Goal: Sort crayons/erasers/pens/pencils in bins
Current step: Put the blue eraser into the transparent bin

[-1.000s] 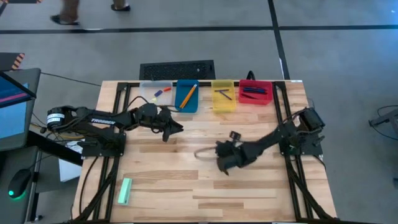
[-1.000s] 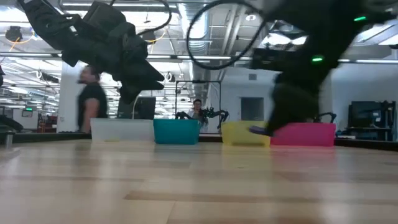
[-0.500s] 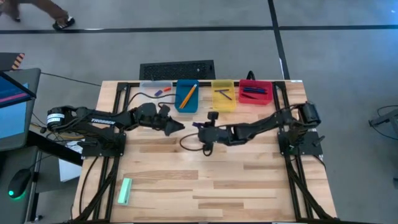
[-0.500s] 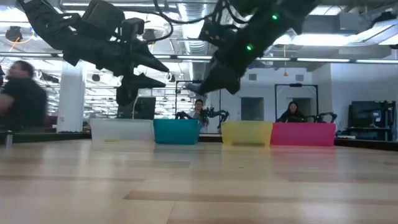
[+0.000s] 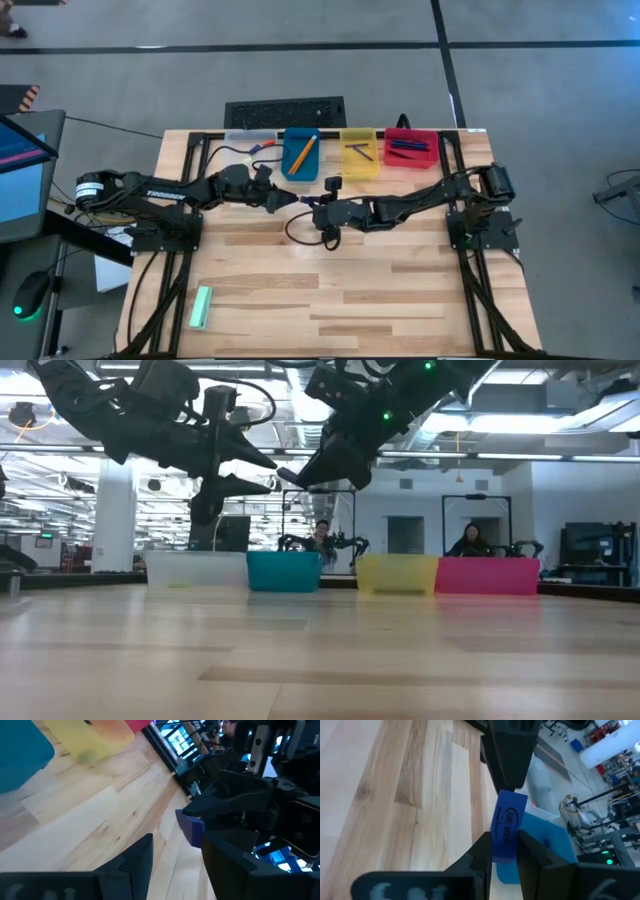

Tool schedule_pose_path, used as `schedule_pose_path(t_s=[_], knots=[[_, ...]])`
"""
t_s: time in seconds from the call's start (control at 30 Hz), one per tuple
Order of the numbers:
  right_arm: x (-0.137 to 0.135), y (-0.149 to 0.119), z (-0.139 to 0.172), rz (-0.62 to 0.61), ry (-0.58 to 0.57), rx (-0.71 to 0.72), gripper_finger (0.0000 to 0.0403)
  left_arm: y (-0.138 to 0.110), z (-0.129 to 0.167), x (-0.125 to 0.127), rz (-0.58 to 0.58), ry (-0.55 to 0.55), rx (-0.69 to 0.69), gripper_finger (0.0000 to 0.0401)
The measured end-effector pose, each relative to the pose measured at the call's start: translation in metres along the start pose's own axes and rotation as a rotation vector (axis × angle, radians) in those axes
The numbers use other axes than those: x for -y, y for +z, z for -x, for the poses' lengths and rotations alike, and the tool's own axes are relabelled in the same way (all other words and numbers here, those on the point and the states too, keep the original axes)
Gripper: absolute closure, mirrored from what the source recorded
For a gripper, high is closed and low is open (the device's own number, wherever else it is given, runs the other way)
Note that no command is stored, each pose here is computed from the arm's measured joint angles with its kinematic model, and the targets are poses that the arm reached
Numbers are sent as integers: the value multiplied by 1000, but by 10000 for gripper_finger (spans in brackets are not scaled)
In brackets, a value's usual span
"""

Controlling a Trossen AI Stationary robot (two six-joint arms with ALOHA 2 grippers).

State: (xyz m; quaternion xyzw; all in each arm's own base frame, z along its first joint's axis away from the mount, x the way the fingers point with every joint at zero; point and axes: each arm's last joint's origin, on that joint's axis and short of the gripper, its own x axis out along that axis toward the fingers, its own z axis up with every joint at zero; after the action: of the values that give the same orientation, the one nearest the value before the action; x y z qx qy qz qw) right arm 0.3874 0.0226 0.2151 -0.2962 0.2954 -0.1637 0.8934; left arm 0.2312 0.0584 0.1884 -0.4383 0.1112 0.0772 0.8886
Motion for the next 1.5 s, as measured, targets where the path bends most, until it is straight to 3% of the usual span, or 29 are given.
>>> schedule_pose_path(t_s=[0.5, 0.87, 1.27, 1.5], knots=[[1, 1, 0, 37, -8, 14, 326, 6, -4, 6, -18, -22, 21, 243], [0, 0, -1, 62, -8, 10, 326, 5, -43, 3, -35, -87, -141, 247], [2, 2, 0, 62, -16, 10, 326, 11, -39, 5, -64, -115, -123, 317], [-2, 2, 2, 75, -10, 7, 311, 12, -39, 5, -149, -116, -112, 367]])
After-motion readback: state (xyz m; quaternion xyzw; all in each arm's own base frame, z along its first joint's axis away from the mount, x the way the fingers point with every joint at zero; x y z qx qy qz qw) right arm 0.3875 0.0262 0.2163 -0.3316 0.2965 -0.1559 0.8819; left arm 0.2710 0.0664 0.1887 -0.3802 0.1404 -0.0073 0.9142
